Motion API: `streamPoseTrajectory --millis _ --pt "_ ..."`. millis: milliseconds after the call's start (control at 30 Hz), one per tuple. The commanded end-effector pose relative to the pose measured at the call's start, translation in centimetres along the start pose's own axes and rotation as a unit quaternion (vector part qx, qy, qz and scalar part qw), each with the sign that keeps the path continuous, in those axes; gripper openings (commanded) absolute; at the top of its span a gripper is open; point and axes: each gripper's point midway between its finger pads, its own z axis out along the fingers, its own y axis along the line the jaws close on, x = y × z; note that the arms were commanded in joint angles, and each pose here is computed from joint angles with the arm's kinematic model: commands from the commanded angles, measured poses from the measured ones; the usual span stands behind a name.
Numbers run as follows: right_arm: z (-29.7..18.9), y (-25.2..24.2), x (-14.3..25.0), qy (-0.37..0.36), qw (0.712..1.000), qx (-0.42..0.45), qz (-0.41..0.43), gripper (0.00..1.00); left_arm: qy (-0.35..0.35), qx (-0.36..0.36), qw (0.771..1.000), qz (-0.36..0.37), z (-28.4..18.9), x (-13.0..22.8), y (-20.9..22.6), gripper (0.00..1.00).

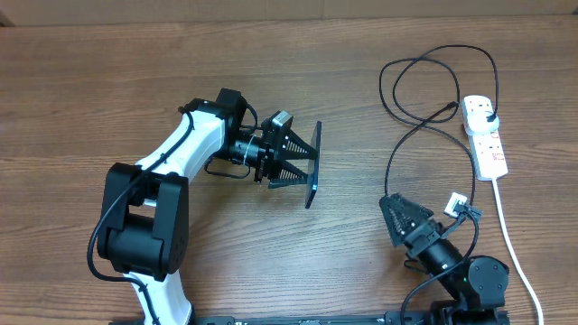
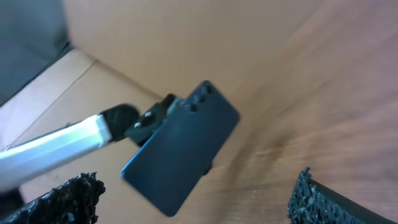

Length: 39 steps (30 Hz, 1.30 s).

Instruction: Plug charger to phone and switch on socket

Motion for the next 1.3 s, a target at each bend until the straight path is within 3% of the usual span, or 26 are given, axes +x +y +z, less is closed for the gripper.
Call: streamPoseTrajectory --millis 0,300,600,767,1000,1267 --pt "-0.1 0.8 1.3 0.034 0.995 -0.026 -0.092 1.00 0.008 0.034 0.999 0.020 0.1 0.0 -1.8 0.60" --pt "-1.3 3.5 -0.1 0.047 0.991 0.017 -0.123 0.99 0.008 0.035 0.999 0.012 0.1 -0.3 -1.9 0.60" --pt "-1.6 4.5 -1.1 0.091 0.990 0.096 -0.056 0.99 0.008 0.034 0.999 -0.042 0.1 -1.0 -2.1 0.63" --pt "-1.1 4.1 -1.3 0.146 0.975 0.168 -0.009 0.99 0.009 0.034 0.998 -0.051 0.1 -1.1 -2.1 0.64" --pt "2.0 5.2 -1.0 0.228 0.955 0.188 -0.030 0.99 0.008 0.034 0.998 -0.050 0.1 -1.2 -2.1 0.63" --pt "3.9 3.5 -0.6 0.168 0.934 0.299 -0.102 0.99 0.007 0.029 0.997 -0.071 0.1 -1.2 -2.0 0.62"
